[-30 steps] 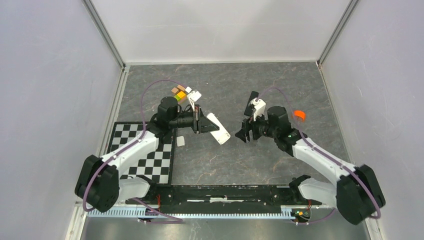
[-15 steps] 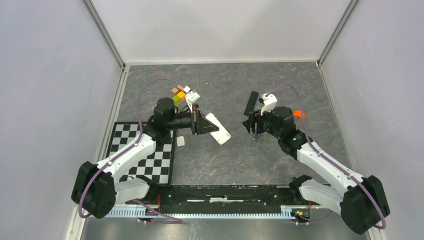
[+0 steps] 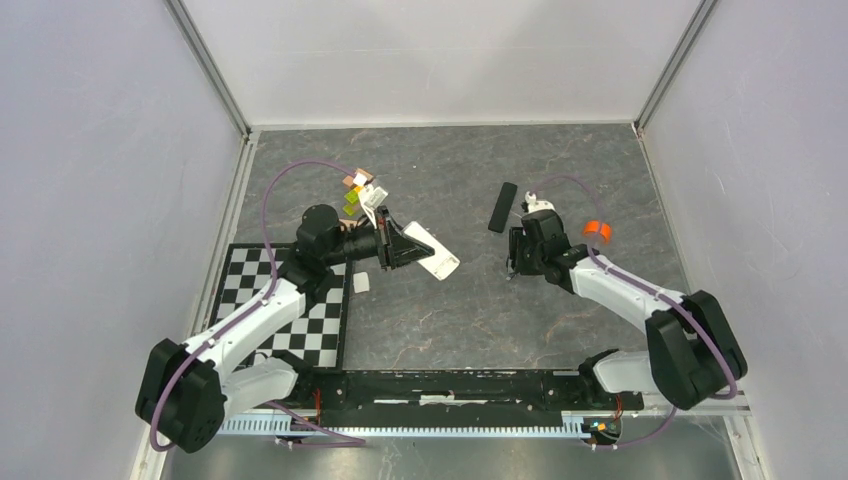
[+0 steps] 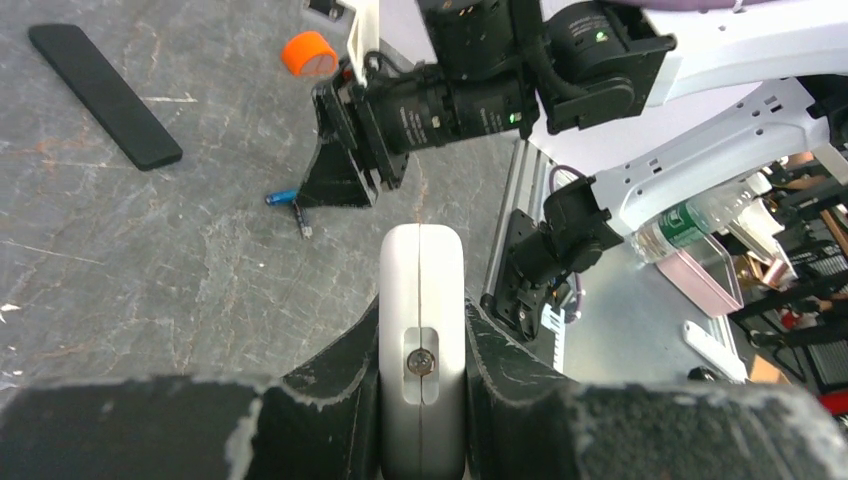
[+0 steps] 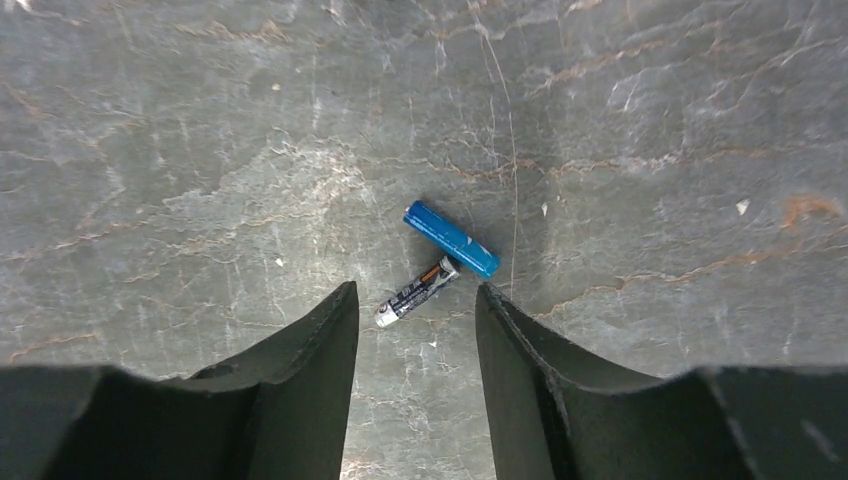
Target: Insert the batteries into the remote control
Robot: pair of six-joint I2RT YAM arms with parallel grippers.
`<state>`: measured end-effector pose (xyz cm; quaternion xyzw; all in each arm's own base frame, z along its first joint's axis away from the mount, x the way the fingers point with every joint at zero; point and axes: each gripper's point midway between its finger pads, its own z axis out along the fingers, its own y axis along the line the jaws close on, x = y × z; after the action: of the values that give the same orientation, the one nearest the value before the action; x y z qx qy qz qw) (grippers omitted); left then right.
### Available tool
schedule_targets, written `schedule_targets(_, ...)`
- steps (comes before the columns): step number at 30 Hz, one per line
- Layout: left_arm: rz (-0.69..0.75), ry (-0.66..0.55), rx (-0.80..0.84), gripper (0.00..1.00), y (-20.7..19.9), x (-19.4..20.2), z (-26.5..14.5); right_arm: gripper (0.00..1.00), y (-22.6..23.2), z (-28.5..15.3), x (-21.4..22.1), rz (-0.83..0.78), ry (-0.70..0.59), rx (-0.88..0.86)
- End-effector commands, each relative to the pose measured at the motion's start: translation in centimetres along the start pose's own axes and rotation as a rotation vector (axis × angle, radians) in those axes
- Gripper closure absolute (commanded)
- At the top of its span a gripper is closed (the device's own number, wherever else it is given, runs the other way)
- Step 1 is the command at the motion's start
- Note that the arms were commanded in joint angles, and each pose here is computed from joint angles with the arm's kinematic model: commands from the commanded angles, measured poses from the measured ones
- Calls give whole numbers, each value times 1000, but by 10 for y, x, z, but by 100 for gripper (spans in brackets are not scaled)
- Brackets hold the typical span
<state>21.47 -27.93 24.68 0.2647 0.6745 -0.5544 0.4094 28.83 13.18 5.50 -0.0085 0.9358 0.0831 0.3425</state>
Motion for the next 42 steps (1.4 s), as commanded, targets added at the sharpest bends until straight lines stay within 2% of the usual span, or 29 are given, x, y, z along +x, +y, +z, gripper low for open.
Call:
schedule_targets(1, 66, -126, 13, 98, -10, -25, -2, 50, -2, 11, 7, 49, 32, 30)
schedule_targets(11, 64, -169, -4, 98, -8, -31, -4, 52, -20, 15, 0, 28, -1, 141)
schedule_targets(15, 57, -175, -16, 98, -6, -31, -3, 51, -11, 14, -5, 16, -18, 88)
schedule_targets(18, 44, -204, -26, 98, -3, -35, -3, 45, 24, 1, -23, -21, -108, -117)
schedule_targets(20, 15, -250, -38, 98, -2, -43, -3, 36, 65, -26, -41, -49, -231, -375)
schedule_targets(23, -26, -323, -43, 98, -3, -57, -5, 22, 117, -90, -67, -39, -444, -752)
schedule_targets(26, -40, -371, 7, 98, -16, -72, -6, 17, 150, -160, -87, -13, -600, -1041)
schedule_targets(29, -54, -401, 44, 98, -27, -82, -9, 14, 168, -198, -92, -5, -651, -1191)
schedule_targets(33, -93, -412, 80, 98, -37, -89, -10, 12, 180, -212, -93, 34, -643, -1277)
schedule_targets(36, -119, -416, 112, 98, -44, -92, -11, 15, 186, -217, -100, 69, -661, -1306)
schedule_targets(38, -140, -420, 130, 97, -47, -93, -12, 23, 191, -222, -105, 85, -657, -1334)
schedule_targets(42, -170, -428, 175, 93, -56, -96, -14, 47, 201, -226, -108, 92, -630, -1388)
